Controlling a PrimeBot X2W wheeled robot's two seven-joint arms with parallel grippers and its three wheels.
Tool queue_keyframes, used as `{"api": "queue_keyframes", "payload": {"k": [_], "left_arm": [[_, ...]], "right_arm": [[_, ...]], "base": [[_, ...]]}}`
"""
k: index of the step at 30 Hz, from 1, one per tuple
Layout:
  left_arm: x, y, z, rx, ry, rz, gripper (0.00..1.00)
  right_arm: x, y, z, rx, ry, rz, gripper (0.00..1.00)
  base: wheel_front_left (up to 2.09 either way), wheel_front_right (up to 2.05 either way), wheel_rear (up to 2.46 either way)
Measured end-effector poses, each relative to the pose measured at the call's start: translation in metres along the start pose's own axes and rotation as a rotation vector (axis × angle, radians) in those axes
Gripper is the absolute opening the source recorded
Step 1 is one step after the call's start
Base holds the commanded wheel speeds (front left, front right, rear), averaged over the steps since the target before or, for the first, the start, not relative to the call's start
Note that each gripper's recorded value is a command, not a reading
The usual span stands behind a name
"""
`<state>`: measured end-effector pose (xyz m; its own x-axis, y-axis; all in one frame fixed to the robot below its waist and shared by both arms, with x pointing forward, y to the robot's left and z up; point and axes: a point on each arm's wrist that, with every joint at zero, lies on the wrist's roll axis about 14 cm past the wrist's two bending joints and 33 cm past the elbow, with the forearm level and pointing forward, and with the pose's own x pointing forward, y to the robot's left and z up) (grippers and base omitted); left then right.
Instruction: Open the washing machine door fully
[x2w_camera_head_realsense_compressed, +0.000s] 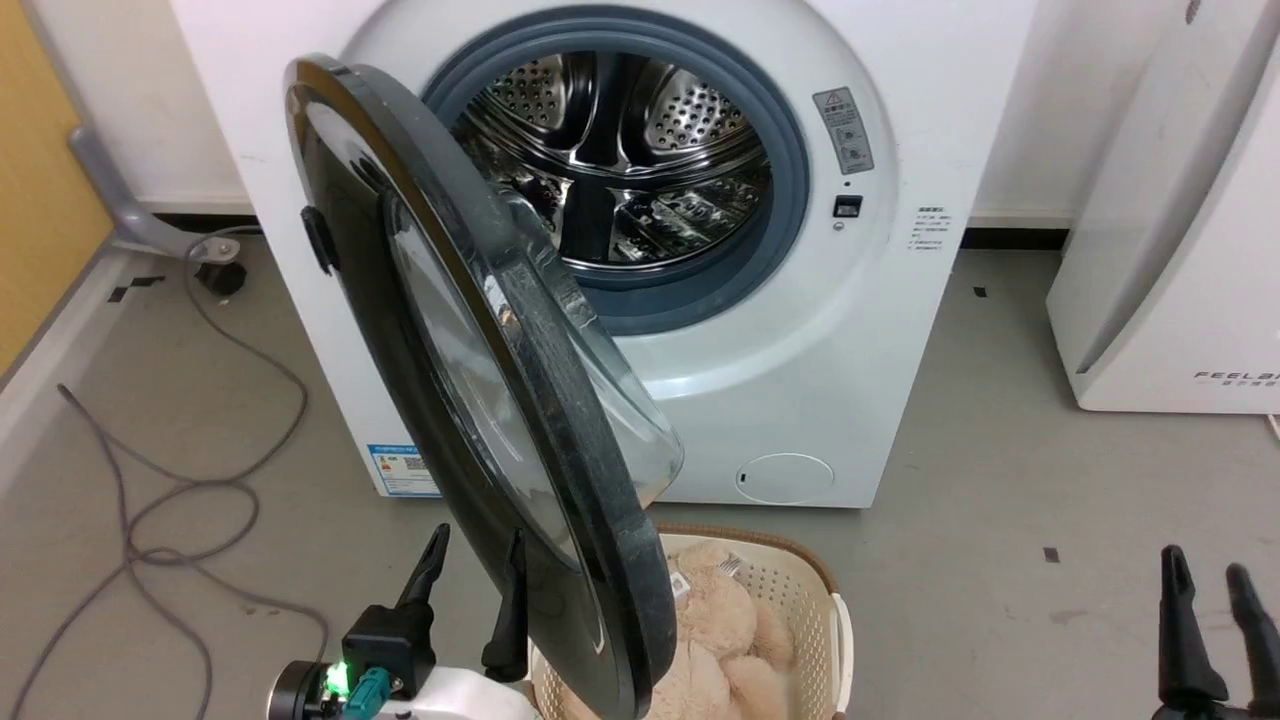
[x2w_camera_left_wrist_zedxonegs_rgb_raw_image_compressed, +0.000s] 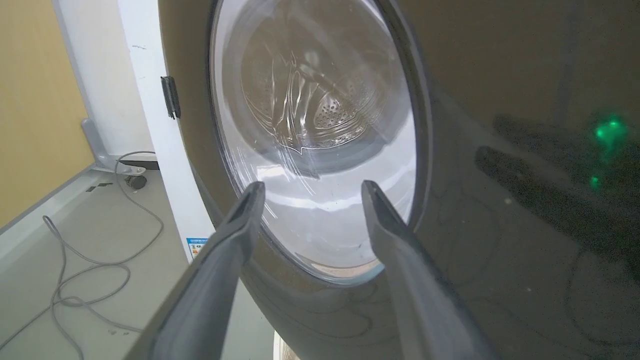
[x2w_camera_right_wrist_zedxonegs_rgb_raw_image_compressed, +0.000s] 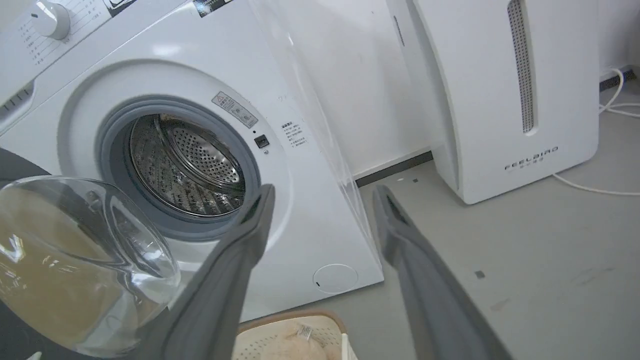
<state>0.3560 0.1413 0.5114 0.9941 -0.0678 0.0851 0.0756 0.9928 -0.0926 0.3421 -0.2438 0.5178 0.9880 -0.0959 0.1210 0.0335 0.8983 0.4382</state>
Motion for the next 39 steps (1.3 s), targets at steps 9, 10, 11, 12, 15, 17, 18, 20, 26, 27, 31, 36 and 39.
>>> {"api": "queue_keyframes", "payload": {"k": [9,10,11,12,15,17,18,20,26,27,31,36,39], "left_arm": [[0.0,-0.001,-0.003,0.003,0.01,-0.007,1.0],[0.0,-0.001,-0.003,0.003,0.01,-0.008,1.0],[0.0,-0.002,-0.004,0.003,0.011,-0.008,1.0],[0.0,-0.001,-0.004,0.003,0.011,-0.008,1.0],[0.0,-0.001,-0.004,0.003,0.013,-0.007,1.0],[-0.001,-0.001,-0.005,0.003,0.015,-0.005,1.0],[-0.001,-0.001,-0.005,0.002,0.015,-0.005,1.0],[0.0,-0.001,-0.005,0.002,0.016,-0.006,1.0],[0.0,-0.002,-0.01,-0.014,0.034,-0.01,0.0],[0.0,-0.003,-0.011,-0.014,0.035,-0.011,0.0],[0.0,-0.004,-0.012,-0.018,0.039,-0.015,0.0],[0.0,-0.002,-0.01,-0.014,0.034,-0.015,0.0],[0.002,-0.001,-0.002,-0.01,0.009,-0.009,0.0]], "right_arm": [[-0.003,0.062,0.025,-0.43,-0.041,0.139,1.0],[-0.005,0.066,0.021,-0.446,-0.021,0.149,1.0],[-0.007,0.068,0.016,-0.454,0.0,0.157,1.0],[-0.008,0.07,0.011,-0.457,0.021,0.163,1.0],[-0.014,0.069,-0.004,-0.434,0.088,0.163,1.0],[-0.017,0.065,-0.011,-0.415,0.115,0.156,1.0],[-0.018,0.062,-0.014,-0.411,0.126,0.15,1.0],[-0.018,0.06,-0.015,-0.402,0.13,0.143,1.0],[-0.019,0.054,-0.018,-0.384,0.142,0.126,1.0],[-0.019,0.054,-0.018,-0.384,0.143,0.125,1.0],[-0.018,0.053,-0.019,-0.382,0.146,0.123,1.0],[-0.018,0.053,-0.02,-0.376,0.148,0.121,1.0],[-0.017,0.052,-0.021,-0.371,0.151,0.119,1.0]], "base": [[0.0,0.0,0.0],[0.0,0.0,0.0],[0.0,0.0,0.0],[0.0,0.0,0.0],[0.0,0.0,0.0],[0.0,0.0,0.0],[0.0,0.0,0.0],[0.0,0.0,0.0],[0.0,0.0,0.0],[0.0,0.0,0.0],[0.0,0.0,0.0],[0.0,0.0,0.0],[0.0,0.0,0.0]]}}
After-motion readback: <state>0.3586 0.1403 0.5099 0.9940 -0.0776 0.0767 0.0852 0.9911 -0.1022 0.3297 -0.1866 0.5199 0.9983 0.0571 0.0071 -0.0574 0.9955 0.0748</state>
